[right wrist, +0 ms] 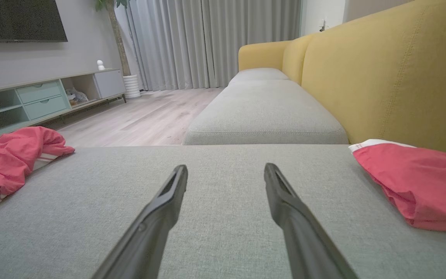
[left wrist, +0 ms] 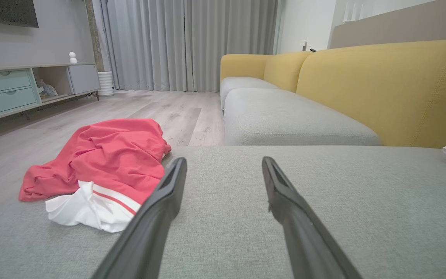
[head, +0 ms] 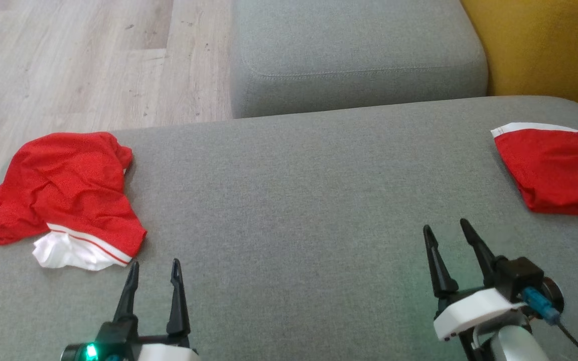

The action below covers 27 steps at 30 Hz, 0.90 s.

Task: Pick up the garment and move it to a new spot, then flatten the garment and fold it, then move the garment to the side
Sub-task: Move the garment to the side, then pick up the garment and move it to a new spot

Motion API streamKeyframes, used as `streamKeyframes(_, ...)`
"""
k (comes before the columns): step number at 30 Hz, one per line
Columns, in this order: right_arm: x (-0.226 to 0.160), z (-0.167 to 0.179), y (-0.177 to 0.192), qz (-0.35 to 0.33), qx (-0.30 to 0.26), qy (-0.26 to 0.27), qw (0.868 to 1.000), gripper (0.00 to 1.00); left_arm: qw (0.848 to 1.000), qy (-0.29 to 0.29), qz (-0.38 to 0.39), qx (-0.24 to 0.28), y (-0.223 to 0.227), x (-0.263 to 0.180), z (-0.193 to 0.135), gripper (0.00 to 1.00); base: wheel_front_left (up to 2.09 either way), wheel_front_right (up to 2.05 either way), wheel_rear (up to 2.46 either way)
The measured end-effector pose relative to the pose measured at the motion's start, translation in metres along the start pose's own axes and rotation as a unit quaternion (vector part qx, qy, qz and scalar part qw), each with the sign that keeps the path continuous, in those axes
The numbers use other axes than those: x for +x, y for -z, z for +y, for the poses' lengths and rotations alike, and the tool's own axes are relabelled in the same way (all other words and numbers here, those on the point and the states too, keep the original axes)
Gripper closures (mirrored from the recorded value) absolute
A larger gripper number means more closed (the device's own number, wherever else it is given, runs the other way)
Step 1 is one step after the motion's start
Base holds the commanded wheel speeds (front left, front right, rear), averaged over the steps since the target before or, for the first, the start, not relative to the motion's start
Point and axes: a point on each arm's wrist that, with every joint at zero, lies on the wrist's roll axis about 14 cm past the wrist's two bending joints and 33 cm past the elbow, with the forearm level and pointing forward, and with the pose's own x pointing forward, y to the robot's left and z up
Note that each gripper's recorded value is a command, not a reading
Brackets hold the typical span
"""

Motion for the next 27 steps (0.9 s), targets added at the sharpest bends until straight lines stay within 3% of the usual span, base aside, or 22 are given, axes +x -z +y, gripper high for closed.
streamKeyframes(19, -0.003, 0.003, 0.004, 0.004, 0.009, -0.001, 1.0, 0.0, 1.0, -0.005, -0.002, 0.001, -0.001, 0.002, 0.003, 0.0, 0.0, 0.0, 0.0)
streamKeyframes(27, 0.015, 0.029, 0.009, 0.015, 0.007, -0.044, 0.999, 0.0, 0.998, -0.068, -0.013, -0.002, -0.007, -0.014, 0.039, 0.0, 0.0, 0.0, 0.0)
